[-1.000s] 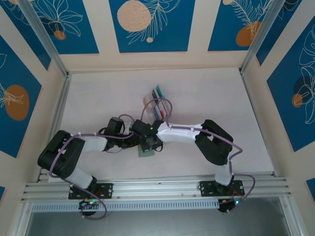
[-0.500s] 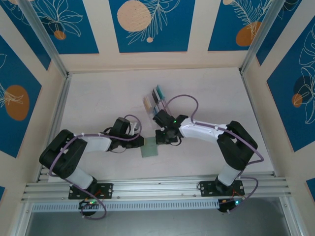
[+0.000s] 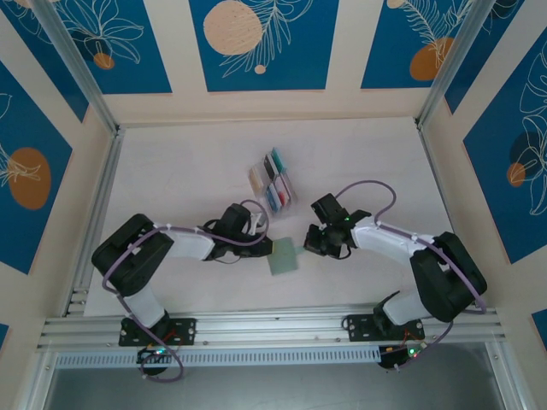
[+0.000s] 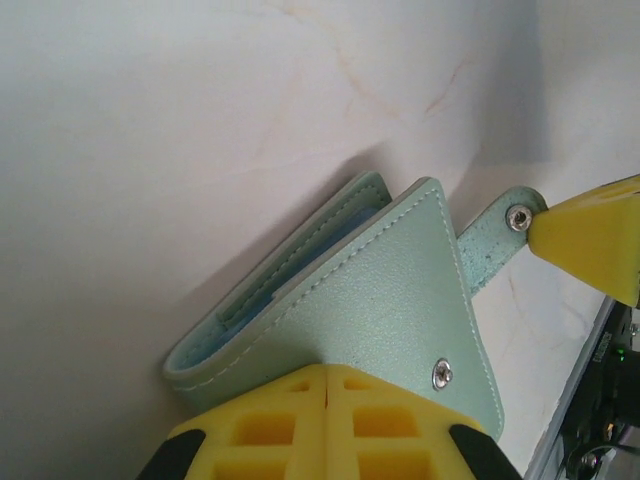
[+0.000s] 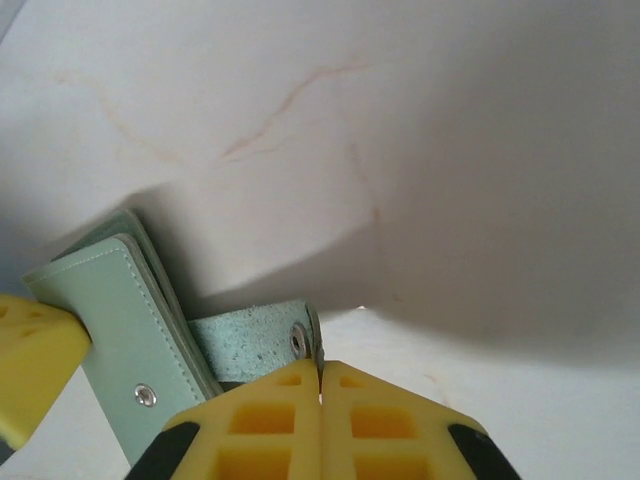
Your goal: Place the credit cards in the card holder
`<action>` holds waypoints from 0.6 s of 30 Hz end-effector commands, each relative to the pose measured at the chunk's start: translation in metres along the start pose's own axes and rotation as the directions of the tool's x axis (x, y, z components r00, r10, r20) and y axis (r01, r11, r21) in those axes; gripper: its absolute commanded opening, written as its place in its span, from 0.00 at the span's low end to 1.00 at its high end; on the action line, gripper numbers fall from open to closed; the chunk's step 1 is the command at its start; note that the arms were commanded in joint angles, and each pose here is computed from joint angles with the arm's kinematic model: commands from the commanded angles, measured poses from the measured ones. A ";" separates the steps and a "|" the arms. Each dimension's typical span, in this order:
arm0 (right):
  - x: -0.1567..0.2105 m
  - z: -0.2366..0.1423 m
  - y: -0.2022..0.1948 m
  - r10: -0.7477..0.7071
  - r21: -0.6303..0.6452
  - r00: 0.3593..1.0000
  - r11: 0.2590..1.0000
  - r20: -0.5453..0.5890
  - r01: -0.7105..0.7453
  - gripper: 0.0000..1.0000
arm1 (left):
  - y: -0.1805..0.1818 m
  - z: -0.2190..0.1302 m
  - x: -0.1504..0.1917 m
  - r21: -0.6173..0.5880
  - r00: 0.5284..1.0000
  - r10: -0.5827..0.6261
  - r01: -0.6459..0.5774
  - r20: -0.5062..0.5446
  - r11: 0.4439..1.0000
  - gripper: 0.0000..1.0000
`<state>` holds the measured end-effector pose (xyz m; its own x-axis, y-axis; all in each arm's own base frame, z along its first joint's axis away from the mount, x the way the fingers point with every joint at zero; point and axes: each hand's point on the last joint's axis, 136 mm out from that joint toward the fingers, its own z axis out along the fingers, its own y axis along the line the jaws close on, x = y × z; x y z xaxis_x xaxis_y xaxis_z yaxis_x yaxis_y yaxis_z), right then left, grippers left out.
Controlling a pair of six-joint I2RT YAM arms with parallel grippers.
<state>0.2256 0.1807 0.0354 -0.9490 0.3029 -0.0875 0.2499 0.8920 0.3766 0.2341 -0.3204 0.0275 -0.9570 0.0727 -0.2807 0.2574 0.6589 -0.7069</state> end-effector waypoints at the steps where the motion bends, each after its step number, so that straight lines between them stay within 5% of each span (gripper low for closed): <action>1: -0.006 -0.009 -0.026 0.075 0.103 0.995 0.991 0.070 -0.082 0.19 | 0.019 0.015 0.014 -0.090 0.998 -0.052 0.048 -0.038 0.995 0.00; 8: -0.023 -0.070 -0.009 -0.138 0.277 0.948 0.959 0.285 0.056 0.49 | 0.020 0.018 0.018 -0.104 0.998 -0.048 0.044 -0.043 0.994 0.00; 13: -0.006 -0.065 0.065 -0.271 0.066 0.944 0.963 0.187 0.263 0.32 | 0.024 0.017 0.022 -0.117 0.998 -0.046 0.041 -0.048 0.992 0.00; 18: 0.016 -0.025 0.099 -0.236 -0.138 0.971 0.962 0.018 0.237 0.24 | 0.025 0.017 0.024 -0.119 0.998 -0.049 0.043 -0.049 0.992 0.00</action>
<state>0.2409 0.2400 0.1146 -0.9402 0.1358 -0.3123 0.0077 0.9253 0.3791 0.2365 -0.3315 0.0270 -0.9574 0.0605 -0.2825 0.2505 0.6609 -0.7074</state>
